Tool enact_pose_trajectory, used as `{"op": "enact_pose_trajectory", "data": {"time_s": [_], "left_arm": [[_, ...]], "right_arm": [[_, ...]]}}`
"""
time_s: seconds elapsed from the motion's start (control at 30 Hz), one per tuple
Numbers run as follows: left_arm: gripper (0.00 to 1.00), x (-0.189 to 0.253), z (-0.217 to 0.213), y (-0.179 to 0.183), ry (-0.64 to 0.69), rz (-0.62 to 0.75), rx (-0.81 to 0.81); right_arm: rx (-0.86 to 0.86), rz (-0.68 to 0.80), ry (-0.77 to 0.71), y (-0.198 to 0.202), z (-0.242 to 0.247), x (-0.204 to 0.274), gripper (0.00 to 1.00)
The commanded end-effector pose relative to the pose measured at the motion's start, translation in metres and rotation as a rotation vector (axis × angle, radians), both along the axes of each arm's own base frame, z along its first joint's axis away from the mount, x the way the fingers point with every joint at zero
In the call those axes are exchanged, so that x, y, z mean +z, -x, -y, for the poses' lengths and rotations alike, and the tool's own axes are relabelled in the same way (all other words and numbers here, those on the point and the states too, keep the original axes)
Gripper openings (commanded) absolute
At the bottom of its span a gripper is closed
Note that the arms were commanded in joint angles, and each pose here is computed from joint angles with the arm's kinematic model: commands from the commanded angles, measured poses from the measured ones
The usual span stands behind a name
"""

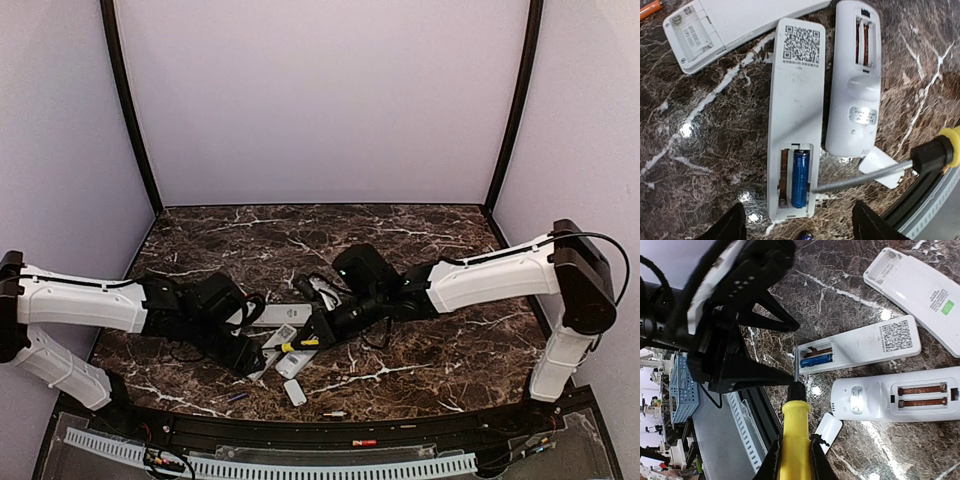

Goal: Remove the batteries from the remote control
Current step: Remove the battery from the remote control without the battery cover.

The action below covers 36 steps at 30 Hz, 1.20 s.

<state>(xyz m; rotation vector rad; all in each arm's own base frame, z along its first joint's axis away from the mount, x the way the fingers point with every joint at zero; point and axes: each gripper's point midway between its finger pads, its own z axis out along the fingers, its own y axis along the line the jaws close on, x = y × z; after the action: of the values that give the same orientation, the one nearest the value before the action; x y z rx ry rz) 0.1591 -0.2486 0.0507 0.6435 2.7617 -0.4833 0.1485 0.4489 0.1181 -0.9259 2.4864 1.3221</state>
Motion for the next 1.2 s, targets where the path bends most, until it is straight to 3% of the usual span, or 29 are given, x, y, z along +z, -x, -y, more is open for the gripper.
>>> {"op": "enact_pose_trajectory", "data": {"time_s": [0.0, 0.1, 0.47, 0.67, 1.17], "left_arm": [[0.75, 0.023, -0.005, -0.002, 0.037, 0.037, 0.049], [0.82, 0.031, -0.005, -0.002, 0.072, 0.031, 0.064], [0.81, 0.033, -0.006, -0.004, 0.198, -0.072, 0.164], [0.8, 0.027, -0.009, -0.005, 0.256, -0.124, 0.201], [0.8, 0.012, -0.01, -0.001, 0.258, -0.175, 0.221]], "right_arm": [[-0.114, 0.071, 0.01, -0.018, 0.015, 0.016, 0.0], [-0.152, 0.079, 0.051, -0.023, 0.023, 0.014, 0.0], [-0.329, 0.038, 0.194, -0.034, 0.051, 0.003, 0.0], [-0.34, 0.039, 0.225, -0.032, 0.049, -0.003, 0.0], [-0.334, 0.068, 0.278, -0.042, 0.035, -0.013, 0.0]]}}
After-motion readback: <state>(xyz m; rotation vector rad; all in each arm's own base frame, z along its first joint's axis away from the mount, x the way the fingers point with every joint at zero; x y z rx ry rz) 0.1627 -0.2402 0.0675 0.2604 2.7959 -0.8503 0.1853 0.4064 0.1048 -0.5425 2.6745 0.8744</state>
